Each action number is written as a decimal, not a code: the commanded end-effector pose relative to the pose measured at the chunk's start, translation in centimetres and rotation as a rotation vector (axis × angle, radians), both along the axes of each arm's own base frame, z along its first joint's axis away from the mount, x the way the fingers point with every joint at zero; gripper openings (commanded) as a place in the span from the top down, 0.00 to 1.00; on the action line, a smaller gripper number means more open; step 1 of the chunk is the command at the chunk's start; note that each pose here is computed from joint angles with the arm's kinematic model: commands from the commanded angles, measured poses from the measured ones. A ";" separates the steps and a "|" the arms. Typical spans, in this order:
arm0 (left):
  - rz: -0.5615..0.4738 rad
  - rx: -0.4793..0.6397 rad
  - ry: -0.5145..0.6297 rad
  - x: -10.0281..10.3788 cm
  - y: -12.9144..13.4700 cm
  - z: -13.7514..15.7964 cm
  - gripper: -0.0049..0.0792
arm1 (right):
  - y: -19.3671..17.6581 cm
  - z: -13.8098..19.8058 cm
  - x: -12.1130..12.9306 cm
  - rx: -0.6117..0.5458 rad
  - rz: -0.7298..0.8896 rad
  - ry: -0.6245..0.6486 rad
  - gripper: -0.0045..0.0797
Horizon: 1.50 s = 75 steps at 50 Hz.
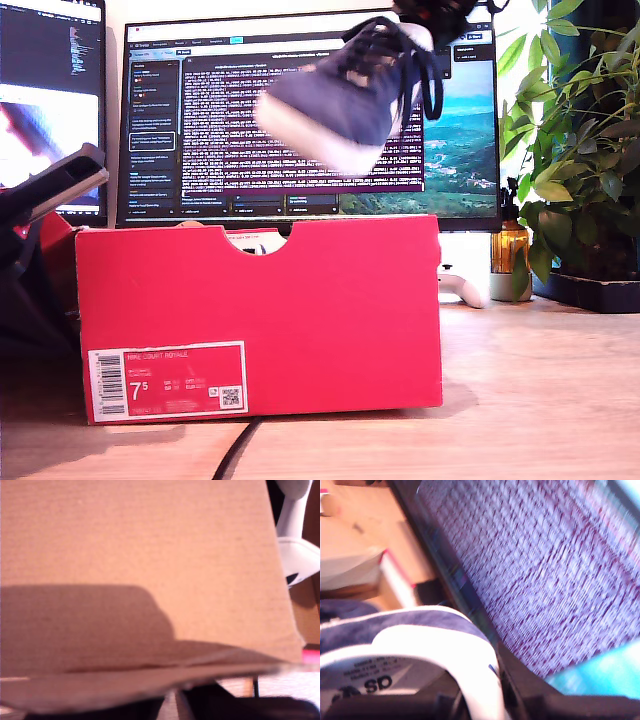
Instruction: Pack the blue shoes by picking the first shoe and placing it inside the red shoebox, left side, then picking and rotating the second shoe and placing it in the shoebox
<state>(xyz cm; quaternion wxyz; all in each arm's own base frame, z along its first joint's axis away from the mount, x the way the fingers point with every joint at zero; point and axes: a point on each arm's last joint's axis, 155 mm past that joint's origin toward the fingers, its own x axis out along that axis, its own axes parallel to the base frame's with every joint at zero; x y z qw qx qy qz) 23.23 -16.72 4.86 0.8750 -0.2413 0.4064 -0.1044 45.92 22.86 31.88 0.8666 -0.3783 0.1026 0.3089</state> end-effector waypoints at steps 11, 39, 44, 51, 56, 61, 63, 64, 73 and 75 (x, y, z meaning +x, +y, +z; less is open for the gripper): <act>-0.005 0.002 -0.009 0.2 -0.2 0.3 0.96 | 3.9 -1.2 1.1 -0.040 0.073 -0.048 0.96; -0.005 0.002 -0.009 0.2 -0.2 0.3 0.96 | 5.1 -10.9 1.7 -0.225 0.140 0.112 0.96; -0.005 0.002 -0.009 0.2 -0.2 0.3 0.96 | 5.2 -12.6 1.4 -0.246 0.147 0.159 0.96; -0.004 0.002 -0.009 0.2 -0.2 0.3 0.96 | 5.8 -14.5 0.8 -0.270 0.166 0.205 0.96; -0.005 0.002 -0.009 0.2 -0.2 0.3 0.96 | 6.1 -15.1 0.6 -0.274 0.175 0.216 0.96; -0.005 0.002 -0.009 0.2 -0.2 0.3 0.96 | 6.2 -15.4 0.4 -0.279 0.179 0.225 0.96; -0.004 0.002 -0.008 0.2 -0.2 0.3 0.96 | 6.3 -15.4 0.3 -0.280 0.182 0.225 0.95; -0.004 0.002 -0.008 0.2 -0.2 0.3 0.96 | 6.5 -15.4 0.2 -0.281 0.184 0.224 0.94; -0.005 0.002 -0.009 0.2 -0.2 0.3 0.96 | 6.8 -15.3 0.2 -0.284 0.183 0.215 0.70; -0.004 0.002 -0.008 0.2 -0.2 0.3 0.96 | 6.7 -15.3 0.2 -0.290 0.174 0.214 0.68</act>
